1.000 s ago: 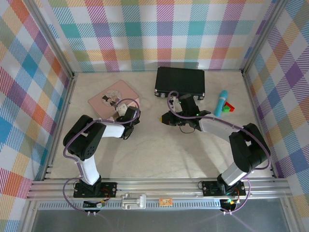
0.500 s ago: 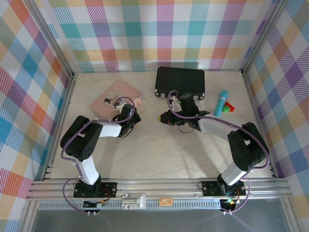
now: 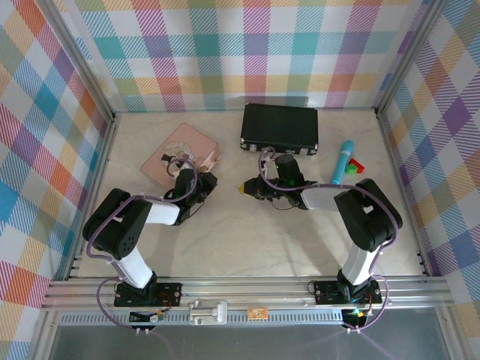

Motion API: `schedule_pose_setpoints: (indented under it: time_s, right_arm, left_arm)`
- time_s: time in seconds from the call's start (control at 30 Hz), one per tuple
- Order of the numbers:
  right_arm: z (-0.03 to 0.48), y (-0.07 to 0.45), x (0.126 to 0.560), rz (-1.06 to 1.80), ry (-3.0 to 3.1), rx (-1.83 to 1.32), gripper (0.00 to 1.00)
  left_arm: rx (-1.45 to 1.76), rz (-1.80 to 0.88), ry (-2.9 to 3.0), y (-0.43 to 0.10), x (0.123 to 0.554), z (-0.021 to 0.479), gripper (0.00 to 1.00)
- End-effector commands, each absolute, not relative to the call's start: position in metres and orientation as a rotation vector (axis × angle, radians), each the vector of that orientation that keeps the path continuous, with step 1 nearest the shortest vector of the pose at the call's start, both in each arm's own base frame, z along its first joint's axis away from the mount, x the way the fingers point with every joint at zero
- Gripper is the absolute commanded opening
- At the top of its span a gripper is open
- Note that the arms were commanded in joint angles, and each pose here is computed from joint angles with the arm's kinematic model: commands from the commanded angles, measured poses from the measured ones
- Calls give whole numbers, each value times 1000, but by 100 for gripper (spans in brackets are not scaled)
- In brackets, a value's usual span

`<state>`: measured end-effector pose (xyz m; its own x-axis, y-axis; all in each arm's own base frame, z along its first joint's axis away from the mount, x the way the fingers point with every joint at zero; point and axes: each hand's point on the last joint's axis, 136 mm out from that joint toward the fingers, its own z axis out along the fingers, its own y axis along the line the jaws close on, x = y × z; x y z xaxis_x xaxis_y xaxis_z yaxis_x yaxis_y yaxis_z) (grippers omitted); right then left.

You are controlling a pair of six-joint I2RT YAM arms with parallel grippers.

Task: Unlock the padlock with the key

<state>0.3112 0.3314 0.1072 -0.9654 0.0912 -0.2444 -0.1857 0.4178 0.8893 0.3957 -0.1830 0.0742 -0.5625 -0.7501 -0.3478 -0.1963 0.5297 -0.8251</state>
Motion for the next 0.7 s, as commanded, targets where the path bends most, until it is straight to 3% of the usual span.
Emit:
schedule_pose_setpoints:
  time_s: [0.0, 0.67]
  right_arm:
    - [118, 347, 308, 1697, 2342, -90, 0]
    - [132, 374, 335, 1761, 2158, -26, 0]
  left_arm:
    - [-829, -1253, 1937, -199, 397, 105, 0]
    - [-846, -1383, 1870, -202, 404, 114, 0]
